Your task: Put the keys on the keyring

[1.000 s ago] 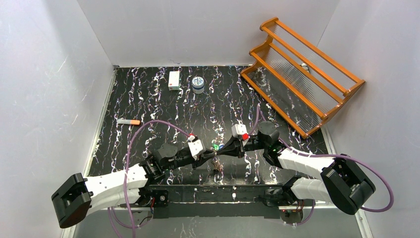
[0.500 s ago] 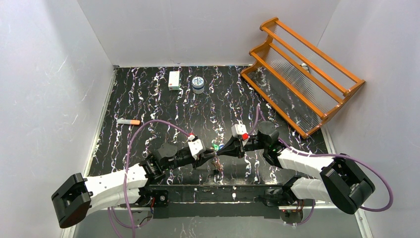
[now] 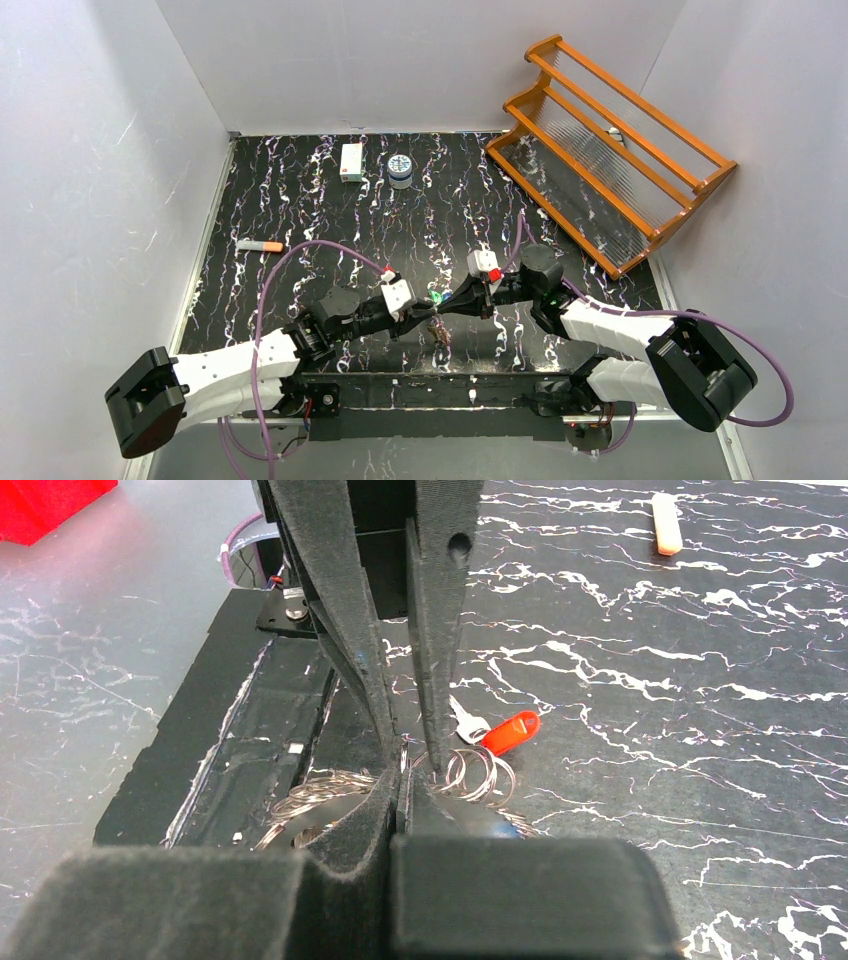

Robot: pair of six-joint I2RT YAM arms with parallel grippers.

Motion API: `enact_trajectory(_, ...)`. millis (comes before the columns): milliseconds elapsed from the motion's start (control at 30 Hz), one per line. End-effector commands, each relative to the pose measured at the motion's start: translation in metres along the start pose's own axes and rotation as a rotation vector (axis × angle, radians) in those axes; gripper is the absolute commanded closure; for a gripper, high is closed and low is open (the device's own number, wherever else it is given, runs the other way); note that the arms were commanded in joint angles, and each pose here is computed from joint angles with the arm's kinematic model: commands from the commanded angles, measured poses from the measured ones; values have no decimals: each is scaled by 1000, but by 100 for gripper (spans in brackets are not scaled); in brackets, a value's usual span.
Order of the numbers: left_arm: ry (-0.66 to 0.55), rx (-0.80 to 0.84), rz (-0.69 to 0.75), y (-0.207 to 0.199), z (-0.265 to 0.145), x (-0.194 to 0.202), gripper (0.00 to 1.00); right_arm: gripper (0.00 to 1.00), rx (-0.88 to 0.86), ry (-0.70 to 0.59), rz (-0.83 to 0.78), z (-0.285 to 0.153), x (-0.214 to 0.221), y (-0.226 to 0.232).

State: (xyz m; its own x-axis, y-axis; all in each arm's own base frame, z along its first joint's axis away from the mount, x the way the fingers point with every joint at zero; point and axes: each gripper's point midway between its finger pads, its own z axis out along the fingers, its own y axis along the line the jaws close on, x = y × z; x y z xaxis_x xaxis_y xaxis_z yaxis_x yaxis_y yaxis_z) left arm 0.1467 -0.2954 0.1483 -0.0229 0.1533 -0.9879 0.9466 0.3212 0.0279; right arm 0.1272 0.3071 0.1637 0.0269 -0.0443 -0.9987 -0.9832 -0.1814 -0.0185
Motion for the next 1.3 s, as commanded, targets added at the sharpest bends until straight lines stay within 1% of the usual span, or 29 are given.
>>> enact_trajectory(0,-56,-9,18,3,3,-22,88,99,-15,-39,-58,2,-18,-3)
enact_trajectory(33,-55,-11,17,3,3,-21,92,99,-15,-39,-58,2,-18,-3)
enact_trajectory(67,-55,-15,17,4,3,-21,99,99,-15,-38,-57,2,-18,-3)
enact_trajectory(100,-54,-23,17,5,3,-21,100,99,-14,-39,-56,2,-18,-3)
enact_trajectory(233,-53,-52,13,10,1,-21,100,98,6,-36,-52,2,-19,-5)
enact_trajectory(267,-57,-56,17,11,1,-22,100,91,13,-33,-54,1,-19,-6)
enact_trajectory(300,-62,-60,23,11,0,-23,100,77,22,-30,-60,1,-20,-8)
enact_trajectory(367,-67,-60,39,12,-1,-24,100,52,52,-27,-76,-2,-20,-10)
enact_trajectory(400,-71,-57,54,11,-2,-25,100,43,76,-26,-86,-4,-19,-12)
enact_trajectory(533,-74,-40,117,10,-4,-25,100,20,173,-27,-150,-12,-24,-22)
enact_trajectory(600,-71,-41,155,11,-5,-25,100,13,208,-21,-177,-15,-26,-26)
enact_trajectory(700,-64,-24,251,11,-7,-25,100,9,233,-15,-198,-18,-28,-29)
enact_trajectory(733,-65,-18,298,12,-7,-25,100,6,240,-13,-203,-19,-29,-30)
enact_trajectory(833,-70,-31,426,17,-10,-27,100,2,248,-16,-211,-19,-32,-31)
enact_trajectory(967,-63,-79,529,28,-12,-32,100,1,247,-13,-207,-19,-34,-32)
enact_trajectory(1100,-64,-89,535,30,-12,-37,100,1,256,-8,-194,-19,-37,-35)
enact_trajectory(1200,-66,-107,493,33,-11,-43,100,1,285,-7,-172,-19,-39,-41)
enact_trajectory(1267,-47,-143,442,40,-9,-46,100,1,329,-13,-141,-21,-42,-48)
